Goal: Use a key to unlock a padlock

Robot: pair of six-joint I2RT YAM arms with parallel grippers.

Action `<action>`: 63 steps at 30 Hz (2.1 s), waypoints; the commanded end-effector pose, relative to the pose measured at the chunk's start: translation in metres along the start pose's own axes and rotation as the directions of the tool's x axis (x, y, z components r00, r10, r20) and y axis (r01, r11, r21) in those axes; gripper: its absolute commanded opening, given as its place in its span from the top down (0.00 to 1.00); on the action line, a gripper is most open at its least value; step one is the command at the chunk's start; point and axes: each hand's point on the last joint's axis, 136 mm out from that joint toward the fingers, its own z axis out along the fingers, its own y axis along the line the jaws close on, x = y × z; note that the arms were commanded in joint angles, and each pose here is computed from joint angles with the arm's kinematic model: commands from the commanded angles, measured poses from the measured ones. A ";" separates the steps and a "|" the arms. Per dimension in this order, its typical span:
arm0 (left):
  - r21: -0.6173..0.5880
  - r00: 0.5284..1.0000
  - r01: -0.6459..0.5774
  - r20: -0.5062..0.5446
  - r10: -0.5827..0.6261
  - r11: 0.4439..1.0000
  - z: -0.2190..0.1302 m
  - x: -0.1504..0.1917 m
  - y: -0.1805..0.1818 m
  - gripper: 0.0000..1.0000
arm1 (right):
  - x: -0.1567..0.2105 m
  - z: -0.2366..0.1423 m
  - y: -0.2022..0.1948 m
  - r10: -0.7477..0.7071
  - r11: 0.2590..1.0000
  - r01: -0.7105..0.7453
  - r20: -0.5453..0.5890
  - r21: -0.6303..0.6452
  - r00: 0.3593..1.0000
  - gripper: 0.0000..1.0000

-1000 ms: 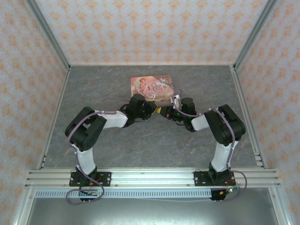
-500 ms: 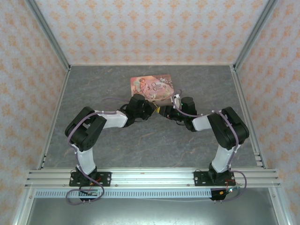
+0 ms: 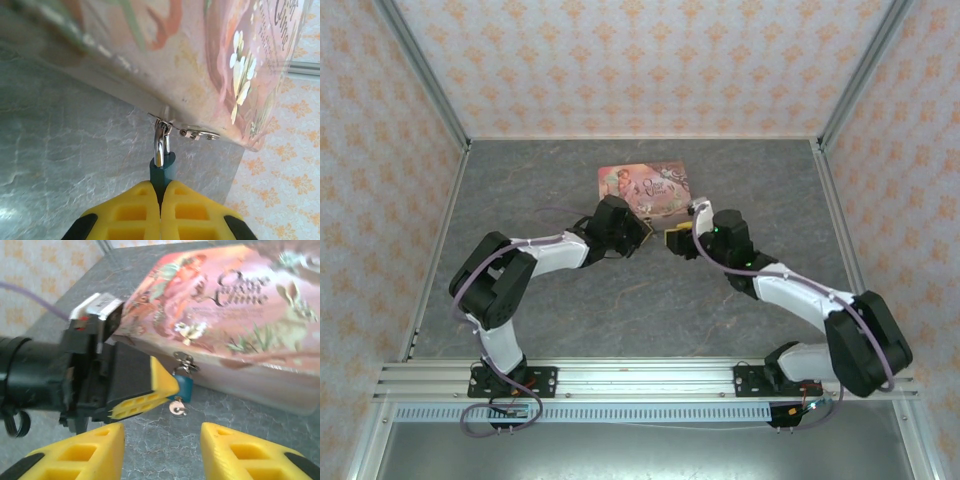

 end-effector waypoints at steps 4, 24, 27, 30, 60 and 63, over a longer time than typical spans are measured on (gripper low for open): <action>0.055 0.998 0.062 -0.016 -0.061 0.997 -0.017 -0.001 -0.029 1.00 | 0.011 -0.001 0.010 -0.540 0.837 0.542 -0.053 0.079 0.840 0.55; 0.049 0.997 0.076 -0.032 -0.075 0.996 -0.020 0.002 -0.033 1.00 | 0.039 0.055 -0.005 -0.789 0.585 0.803 -0.148 0.117 0.596 0.54; 0.047 0.997 0.071 -0.035 -0.070 0.996 -0.020 0.002 -0.034 1.00 | 0.039 0.060 -0.008 -0.793 0.575 0.807 -0.150 0.135 0.591 0.55; 0.043 0.997 0.069 -0.039 -0.067 0.997 -0.020 0.003 -0.033 1.00 | 0.039 0.065 -0.009 -0.789 0.580 0.802 -0.148 0.141 0.596 0.57; 0.044 0.996 0.075 -0.055 -0.073 0.996 -0.021 0.006 -0.034 1.00 | 0.033 0.081 -0.011 -0.744 0.635 0.753 -0.130 0.169 0.656 1.00; 0.046 0.996 0.075 -0.055 -0.073 0.996 -0.021 0.006 -0.035 1.00 | 0.032 0.081 -0.010 -0.712 0.671 0.719 -0.112 0.179 0.693 1.00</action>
